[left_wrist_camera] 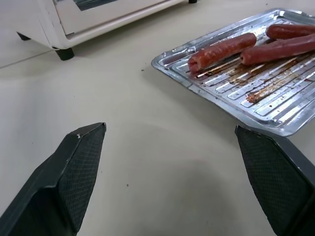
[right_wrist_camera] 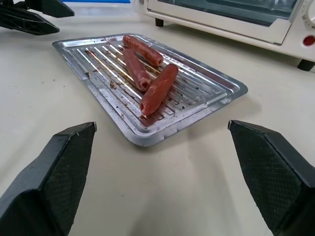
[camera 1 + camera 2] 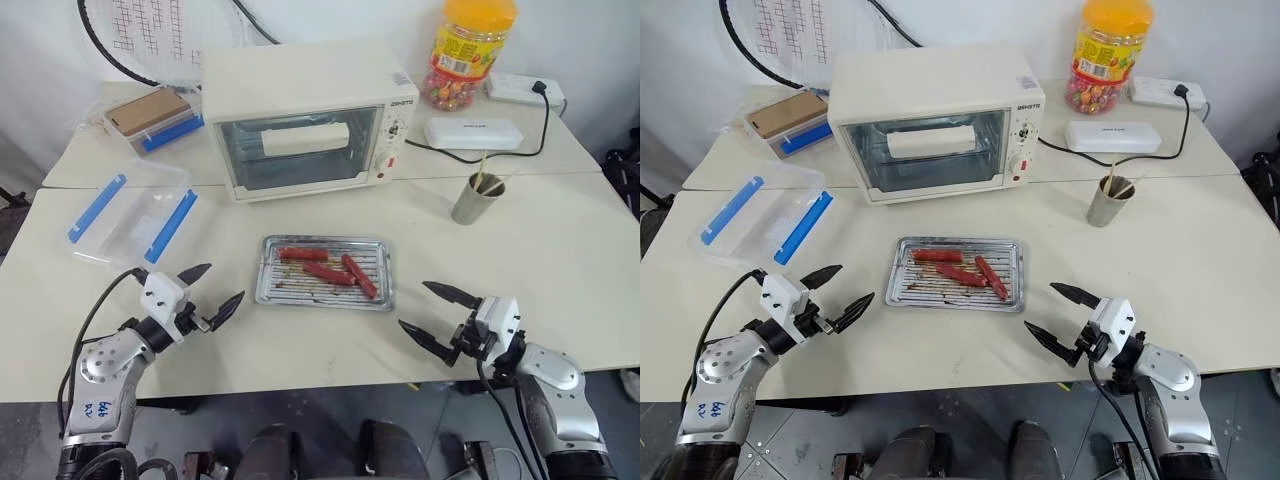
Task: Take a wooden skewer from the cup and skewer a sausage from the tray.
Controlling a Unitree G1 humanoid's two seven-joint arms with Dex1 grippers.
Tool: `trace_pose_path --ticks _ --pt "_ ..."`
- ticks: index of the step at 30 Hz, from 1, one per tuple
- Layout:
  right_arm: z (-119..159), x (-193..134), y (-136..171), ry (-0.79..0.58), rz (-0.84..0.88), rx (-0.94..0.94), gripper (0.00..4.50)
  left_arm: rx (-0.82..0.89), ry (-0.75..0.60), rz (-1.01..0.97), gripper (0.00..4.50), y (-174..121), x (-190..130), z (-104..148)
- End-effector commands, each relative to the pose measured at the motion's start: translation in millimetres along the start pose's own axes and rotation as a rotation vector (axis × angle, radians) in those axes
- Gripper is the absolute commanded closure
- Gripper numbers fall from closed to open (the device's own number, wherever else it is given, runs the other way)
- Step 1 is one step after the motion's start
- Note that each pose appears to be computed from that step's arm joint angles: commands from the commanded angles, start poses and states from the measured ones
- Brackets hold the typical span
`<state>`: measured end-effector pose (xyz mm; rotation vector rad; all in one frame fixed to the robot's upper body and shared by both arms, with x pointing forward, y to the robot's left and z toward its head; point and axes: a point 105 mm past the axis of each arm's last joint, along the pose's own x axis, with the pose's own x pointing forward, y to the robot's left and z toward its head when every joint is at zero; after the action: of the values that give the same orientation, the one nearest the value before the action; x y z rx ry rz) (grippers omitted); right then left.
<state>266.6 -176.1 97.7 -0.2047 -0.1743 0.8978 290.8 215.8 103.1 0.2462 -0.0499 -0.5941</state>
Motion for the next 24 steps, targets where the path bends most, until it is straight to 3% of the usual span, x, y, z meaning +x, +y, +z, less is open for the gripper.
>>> trace_pose_path --ticks 1,24 --pt "6.3 1.4 -1.7 -0.035 -0.018 -0.01 0.0 0.036 -0.02 0.004 0.03 1.5 -4.7 8.8" --pt "11.0 3.7 -4.4 -0.04 -0.009 -0.026 0.0 0.037 -0.033 -0.007 0.03 -0.9 0.3 9.9"
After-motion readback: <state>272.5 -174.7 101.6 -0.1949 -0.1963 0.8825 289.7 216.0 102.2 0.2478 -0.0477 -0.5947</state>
